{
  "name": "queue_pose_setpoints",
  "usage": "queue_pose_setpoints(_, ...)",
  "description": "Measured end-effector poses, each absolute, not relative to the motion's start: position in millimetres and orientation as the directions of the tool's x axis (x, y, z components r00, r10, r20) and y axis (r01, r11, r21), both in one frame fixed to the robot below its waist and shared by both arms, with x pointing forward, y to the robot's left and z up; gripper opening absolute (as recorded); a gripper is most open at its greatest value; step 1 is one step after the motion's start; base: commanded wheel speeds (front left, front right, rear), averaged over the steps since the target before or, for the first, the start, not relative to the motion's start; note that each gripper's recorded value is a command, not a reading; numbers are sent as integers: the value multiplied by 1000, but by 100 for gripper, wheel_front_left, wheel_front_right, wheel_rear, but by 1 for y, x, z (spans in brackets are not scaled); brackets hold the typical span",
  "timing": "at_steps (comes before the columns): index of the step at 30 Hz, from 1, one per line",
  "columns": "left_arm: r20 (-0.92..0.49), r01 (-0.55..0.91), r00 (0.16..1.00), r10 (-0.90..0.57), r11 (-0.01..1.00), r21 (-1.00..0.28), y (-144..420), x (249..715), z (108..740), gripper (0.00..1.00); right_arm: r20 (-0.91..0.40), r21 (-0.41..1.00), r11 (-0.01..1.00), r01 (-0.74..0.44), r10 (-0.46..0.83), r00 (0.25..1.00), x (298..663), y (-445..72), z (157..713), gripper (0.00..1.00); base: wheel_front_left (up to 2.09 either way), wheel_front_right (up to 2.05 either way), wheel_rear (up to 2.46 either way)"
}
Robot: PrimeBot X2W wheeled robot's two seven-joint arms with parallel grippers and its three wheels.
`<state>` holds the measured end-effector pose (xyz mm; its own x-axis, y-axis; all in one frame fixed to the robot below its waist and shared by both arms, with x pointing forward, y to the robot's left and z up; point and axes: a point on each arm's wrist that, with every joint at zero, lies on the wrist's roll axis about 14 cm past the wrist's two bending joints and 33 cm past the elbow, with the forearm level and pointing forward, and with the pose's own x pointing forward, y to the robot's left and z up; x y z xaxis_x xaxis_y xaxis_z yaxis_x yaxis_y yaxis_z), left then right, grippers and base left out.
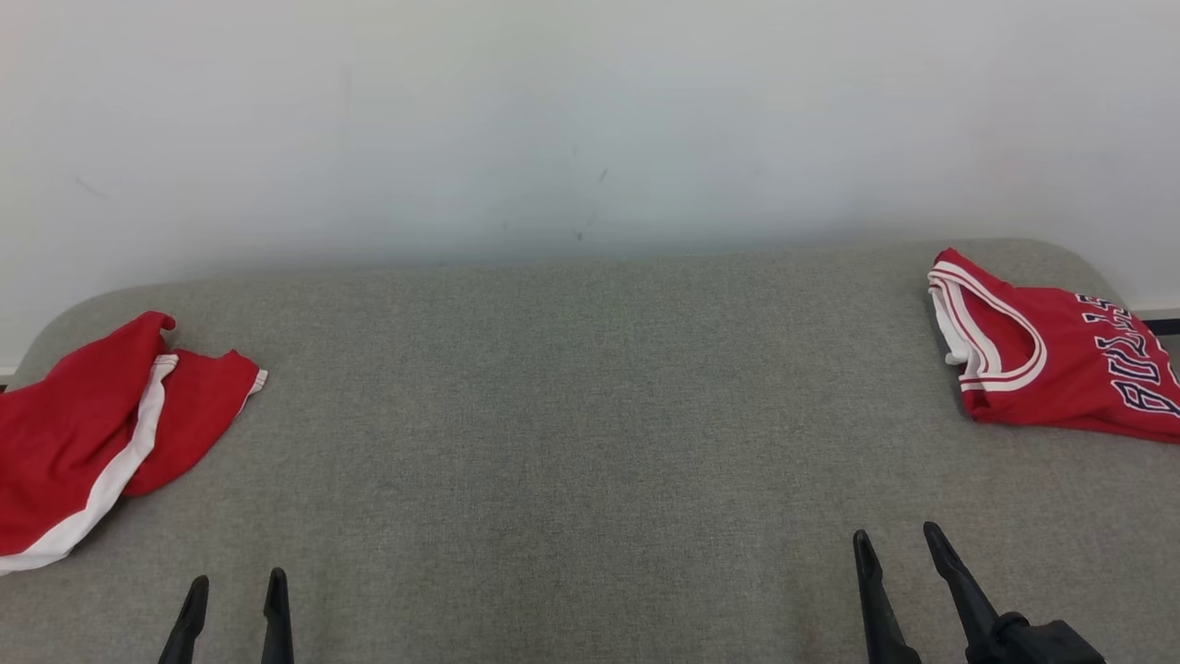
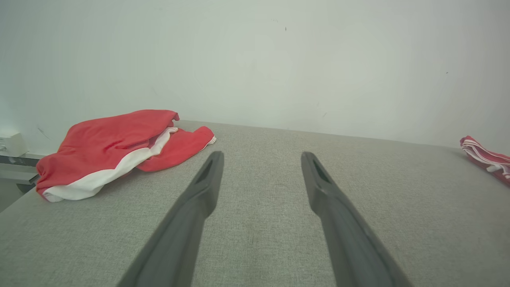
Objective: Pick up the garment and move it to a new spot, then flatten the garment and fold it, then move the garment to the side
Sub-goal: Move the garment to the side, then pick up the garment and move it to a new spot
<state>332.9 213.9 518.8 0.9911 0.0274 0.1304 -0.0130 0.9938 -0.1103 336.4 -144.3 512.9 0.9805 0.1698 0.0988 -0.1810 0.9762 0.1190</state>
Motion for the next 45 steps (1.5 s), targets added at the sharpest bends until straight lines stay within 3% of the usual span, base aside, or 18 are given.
queue_pose_setpoints(11,127,-12,992,25,994,-105,216,332,518,100,88,124,976,-177,167,982,336,-144,509,100,0,0,0)
queue_pose_setpoints(21,130,-135,981,145,988,-76,258,312,520,100,55,142,954,-265,259,964,346,-113,500,100,0,0,0)
queue_pose_setpoints(34,110,-392,912,396,918,-60,332,246,516,100,23,160,878,-450,453,891,362,-44,488,100,0,0,0)
queue_pose_setpoints(45,86,-587,803,590,807,-61,374,176,509,100,18,178,773,-608,616,788,363,21,486,100,0,0,0)
